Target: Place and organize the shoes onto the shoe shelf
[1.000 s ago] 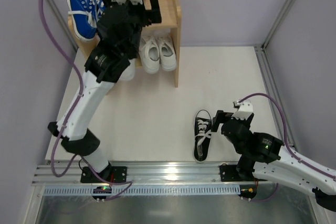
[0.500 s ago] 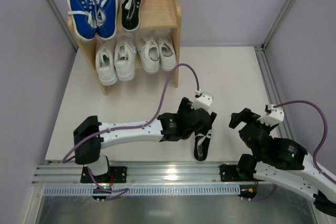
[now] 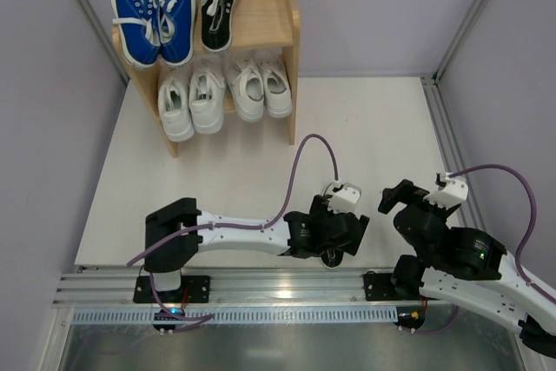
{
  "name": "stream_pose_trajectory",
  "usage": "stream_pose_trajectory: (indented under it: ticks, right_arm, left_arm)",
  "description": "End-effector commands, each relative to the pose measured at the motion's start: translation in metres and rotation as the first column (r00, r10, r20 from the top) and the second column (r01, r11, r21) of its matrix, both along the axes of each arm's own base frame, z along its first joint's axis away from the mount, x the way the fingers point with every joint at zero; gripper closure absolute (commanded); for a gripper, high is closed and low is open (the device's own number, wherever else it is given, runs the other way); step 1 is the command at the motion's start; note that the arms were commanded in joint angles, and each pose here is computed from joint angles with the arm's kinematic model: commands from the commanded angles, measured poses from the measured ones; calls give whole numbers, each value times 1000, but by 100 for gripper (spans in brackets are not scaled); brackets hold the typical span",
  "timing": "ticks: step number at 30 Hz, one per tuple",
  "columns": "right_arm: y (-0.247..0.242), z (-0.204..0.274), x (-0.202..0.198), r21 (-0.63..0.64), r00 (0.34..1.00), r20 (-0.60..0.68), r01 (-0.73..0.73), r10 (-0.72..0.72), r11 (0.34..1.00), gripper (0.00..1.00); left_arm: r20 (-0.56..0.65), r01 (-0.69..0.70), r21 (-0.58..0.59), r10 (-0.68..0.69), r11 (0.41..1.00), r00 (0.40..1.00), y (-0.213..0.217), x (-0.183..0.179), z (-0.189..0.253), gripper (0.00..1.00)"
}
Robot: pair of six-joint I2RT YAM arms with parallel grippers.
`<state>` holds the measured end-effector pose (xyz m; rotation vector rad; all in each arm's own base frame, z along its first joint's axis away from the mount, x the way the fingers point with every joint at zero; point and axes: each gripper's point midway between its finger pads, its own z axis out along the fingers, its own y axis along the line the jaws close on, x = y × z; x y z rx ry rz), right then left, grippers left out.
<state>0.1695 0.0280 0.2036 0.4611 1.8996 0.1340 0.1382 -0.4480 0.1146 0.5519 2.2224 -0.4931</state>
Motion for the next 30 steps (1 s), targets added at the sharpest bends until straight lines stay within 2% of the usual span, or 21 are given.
stream_pose_trajectory:
  ticks: [1, 3, 5, 6, 8, 9, 12, 15, 18, 19, 24, 25, 27, 30]
  right_arm:
    - [1, 5, 3, 16, 1000, 19, 15, -15, 1000, 0]
    - [2, 5, 3, 18, 1000, 18, 12, -12, 1000, 0]
    - [3, 4, 3, 15, 1000, 15, 4, -5, 1000, 0]
    - [3, 5, 3, 15, 1000, 15, 2, -2, 1000, 0]
    - [3, 5, 3, 17, 1000, 15, 0, -1, 1000, 1]
    - [3, 5, 2, 16, 1000, 14, -3, 2, 1000, 0]
    - [3, 6, 2, 21, 1000, 17, -7, 6, 1000, 0]
    - [3, 7, 2, 19, 1000, 16, -9, 9, 1000, 0]
    - [3, 8, 2, 17, 1000, 19, -12, 12, 1000, 0]
    - [3, 9, 2, 15, 1000, 21, -11, 11, 1000, 0]
    - [0, 11, 2, 7, 1000, 27, -5, 5, 1000, 0]
    - [0, 12, 2, 13, 1000, 30, -4, 4, 1000, 0]
    - [-2, 12, 2, 8, 999, 32, 0, 0, 1000, 0]
    - [-4, 14, 2, 7, 999, 38, 3, -3, 1000, 0]
  left_arm:
    - [-54, -27, -10, 26, 1000, 998, -5, -11, -33, 4]
    - [-57, -36, -2, 36, 999, 998, -3, -10, -48, 9]
    - [-55, -46, 16, 47, 999, 997, 3, -10, -61, 23]
    - [-55, -48, 19, 49, 999, 997, 3, -10, -67, 37]
    - [-46, -57, 38, 59, 998, 997, 8, -8, -75, 53]
    - [-41, -60, 50, 62, 997, 997, 9, -7, -80, 72]
    - [-36, -67, 62, 69, 996, 997, 13, -6, -83, 100]
    - [-27, -66, 34, 67, 997, 997, 12, -5, -67, 100]
    - [26, -78, 15, 78, 997, 997, 17, -1, -33, 100]
    - [42, -76, -24, 77, 997, 996, 13, -2, -10, 100]
    - [151, -106, -61, 114, 993, 982, 33, 9, 63, 100]
    - [185, -135, -104, 152, 985, 971, 41, 15, 90, 100]
    - [233, -144, -102, 164, 984, 959, 55, 20, 112, 100]
    - [311, -178, -168, 223, 970, 924, 73, 32, 166, 100]
